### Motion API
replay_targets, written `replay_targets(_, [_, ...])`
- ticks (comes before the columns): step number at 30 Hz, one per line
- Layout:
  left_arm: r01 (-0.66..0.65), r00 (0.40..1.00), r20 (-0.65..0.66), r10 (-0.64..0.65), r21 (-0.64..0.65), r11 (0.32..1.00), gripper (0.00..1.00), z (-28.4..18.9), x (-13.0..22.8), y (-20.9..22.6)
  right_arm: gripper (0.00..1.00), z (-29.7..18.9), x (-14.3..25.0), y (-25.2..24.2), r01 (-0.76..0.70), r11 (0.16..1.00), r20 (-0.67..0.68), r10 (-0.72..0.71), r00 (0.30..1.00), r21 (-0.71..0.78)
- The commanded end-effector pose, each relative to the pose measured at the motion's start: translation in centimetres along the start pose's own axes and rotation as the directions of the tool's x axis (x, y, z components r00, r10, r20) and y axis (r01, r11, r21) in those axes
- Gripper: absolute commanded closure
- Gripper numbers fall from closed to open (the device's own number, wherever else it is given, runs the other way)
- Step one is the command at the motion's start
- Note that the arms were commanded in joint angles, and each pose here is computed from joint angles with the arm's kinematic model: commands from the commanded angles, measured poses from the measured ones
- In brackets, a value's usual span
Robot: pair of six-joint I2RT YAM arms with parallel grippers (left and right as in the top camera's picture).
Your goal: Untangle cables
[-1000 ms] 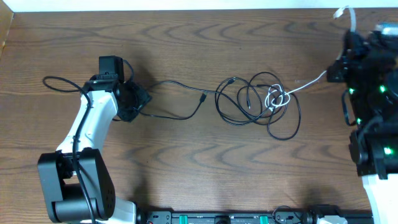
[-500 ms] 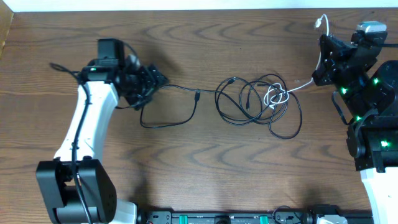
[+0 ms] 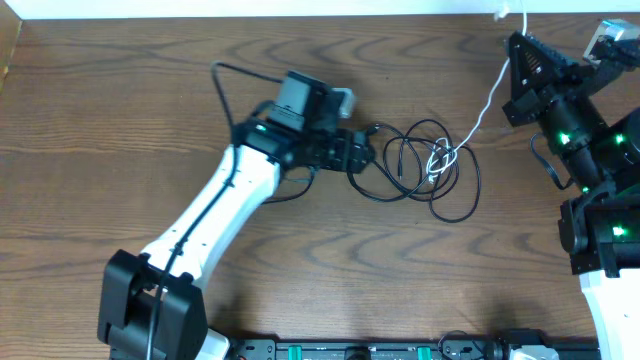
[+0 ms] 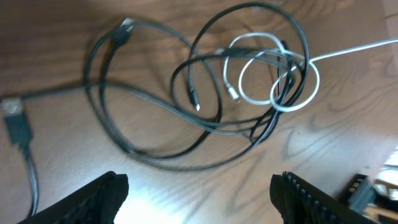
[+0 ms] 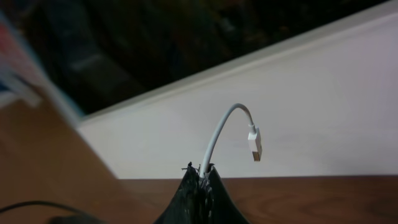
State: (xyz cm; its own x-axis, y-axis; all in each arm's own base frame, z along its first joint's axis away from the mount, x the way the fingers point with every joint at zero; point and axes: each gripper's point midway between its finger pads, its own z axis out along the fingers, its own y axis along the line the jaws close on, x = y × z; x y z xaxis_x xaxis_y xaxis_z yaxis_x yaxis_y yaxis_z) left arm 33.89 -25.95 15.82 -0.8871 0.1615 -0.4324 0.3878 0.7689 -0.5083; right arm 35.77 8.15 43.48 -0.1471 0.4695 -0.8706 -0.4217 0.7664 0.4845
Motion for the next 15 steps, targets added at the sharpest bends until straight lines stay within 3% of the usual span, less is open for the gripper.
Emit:
replay_targets(1, [0.009,0.998,0.057,-0.005,-0.055,0.998,0.21,0.2,-1.1,-0.1,0.99,-0.2,-0.4,1.9,-0.057,0.994,-0.012,0.056,0.998,-0.093])
replay_targets(5, [0.178,0.980,0.091,-0.175,-0.025,0.984,0.21,0.5,-1.8,-0.4,0.99,-0.5,-0.6,3.6,-0.028,0.983,-0.018,0.025,1.000,-0.183])
replay_targets(8, [0.388,0.918,0.088,-0.385,-0.010,0.922,0.21,0.9,-1.7,-0.2,0.99,-0.9,-0.5,5.3,0.040,0.961,-0.023,-0.048,0.999,-0.272])
replay_targets(10, [0.503,0.862,0.075,-0.502,-0.005,0.864,0.32,1.6,-1.3,-0.3,0.99,-1.1,-0.3,6.2,0.095,0.943,-0.020,-0.107,0.994,-0.320])
replay_targets(13, [0.530,0.847,0.053,-0.529,0.001,0.848,0.35,3.0,-1.0,-0.7,0.99,-1.5,0.2,7.1,0.137,0.916,-0.026,-0.159,0.987,-0.376])
replay_targets(15, [0.566,0.824,-0.028,-0.566,0.052,0.822,0.35,4.3,-0.3,-2.1,0.99,-1.5,0.3,7.1,0.139,0.914,-0.029,-0.163,0.986,-0.381])
